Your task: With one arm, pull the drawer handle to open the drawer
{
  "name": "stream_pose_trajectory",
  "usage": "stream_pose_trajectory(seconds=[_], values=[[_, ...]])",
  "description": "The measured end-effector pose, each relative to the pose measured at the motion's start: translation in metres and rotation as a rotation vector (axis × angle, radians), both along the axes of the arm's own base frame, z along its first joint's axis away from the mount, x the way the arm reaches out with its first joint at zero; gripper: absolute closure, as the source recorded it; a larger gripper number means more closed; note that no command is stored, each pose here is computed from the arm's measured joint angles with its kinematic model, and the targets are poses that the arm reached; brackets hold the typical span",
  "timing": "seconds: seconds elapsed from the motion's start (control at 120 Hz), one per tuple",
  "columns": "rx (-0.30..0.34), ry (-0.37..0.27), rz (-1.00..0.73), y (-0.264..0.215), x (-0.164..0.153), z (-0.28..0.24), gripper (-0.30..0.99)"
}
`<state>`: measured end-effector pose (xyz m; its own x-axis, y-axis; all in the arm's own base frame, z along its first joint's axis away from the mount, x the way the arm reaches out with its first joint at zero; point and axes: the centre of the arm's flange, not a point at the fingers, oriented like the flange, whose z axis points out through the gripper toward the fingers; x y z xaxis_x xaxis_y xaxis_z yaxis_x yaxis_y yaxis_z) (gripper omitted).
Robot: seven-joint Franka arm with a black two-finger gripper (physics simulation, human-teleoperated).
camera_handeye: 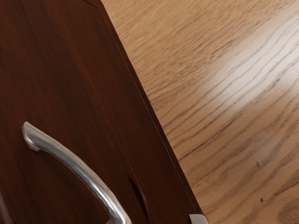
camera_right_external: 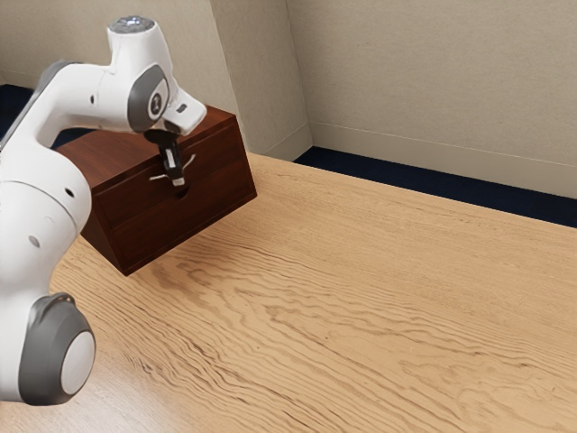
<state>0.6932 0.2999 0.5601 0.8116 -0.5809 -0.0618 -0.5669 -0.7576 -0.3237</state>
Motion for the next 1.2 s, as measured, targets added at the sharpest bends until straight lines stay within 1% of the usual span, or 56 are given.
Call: stream_pose_trajectory(seconds=[0.075,0.167,0.233,0.258,0.35,0.408,0.458,0.483,0.492,0.508,0.542,0.558,0.617,0.633,0.65,0.742,0.792,0.842,0.875,0.933,0.992,1.025,1.133,1.2], values=[[-0.006,0.007,-0.007,-0.002,0.001,-0.004,0.64],[-0.034,0.02,-0.011,-0.008,-0.006,-0.003,0.68],[-0.058,0.034,-0.024,-0.021,-0.011,-0.001,0.73],[-0.068,0.043,-0.031,-0.028,-0.013,-0.003,0.78],[-0.096,0.057,-0.063,-0.053,-0.02,-0.003,0.79],[-0.09,0.063,-0.085,-0.072,-0.021,-0.002,0.8],[-0.08,0.063,-0.097,-0.083,-0.019,-0.002,0.85],[-0.077,0.061,-0.101,-0.087,-0.018,-0.002,0.82],[-0.076,0.061,-0.103,-0.089,-0.018,-0.002,0.83],[-0.073,0.059,-0.107,-0.093,-0.017,-0.002,0.79],[-0.064,0.056,-0.114,-0.102,-0.014,0.0,0.77],[-0.059,0.056,-0.115,-0.107,-0.014,0.001,0.8],[-0.052,0.058,-0.123,-0.123,-0.014,0.002,0.77],[-0.053,0.058,-0.123,-0.125,-0.014,0.001,0.8],[-0.053,0.06,-0.123,-0.128,-0.015,0.0,0.8],[-0.059,0.065,-0.123,-0.14,-0.021,-0.002,0.68],[-0.053,0.069,-0.123,-0.148,-0.024,-0.001,0.71],[-0.048,0.074,-0.123,-0.157,-0.026,-0.001,0.65],[-0.046,0.077,-0.124,-0.161,-0.026,-0.003,0.65],[-0.04,0.076,-0.131,-0.169,-0.025,-0.004,0.73],[-0.035,0.079,-0.131,-0.174,-0.026,-0.008,0.74],[-0.035,0.081,-0.129,-0.177,-0.026,-0.011,0.78],[-0.034,0.073,-0.123,-0.179,-0.026,-0.011,0.81],[-0.037,0.065,-0.115,-0.18,-0.026,-0.009,0.78]])
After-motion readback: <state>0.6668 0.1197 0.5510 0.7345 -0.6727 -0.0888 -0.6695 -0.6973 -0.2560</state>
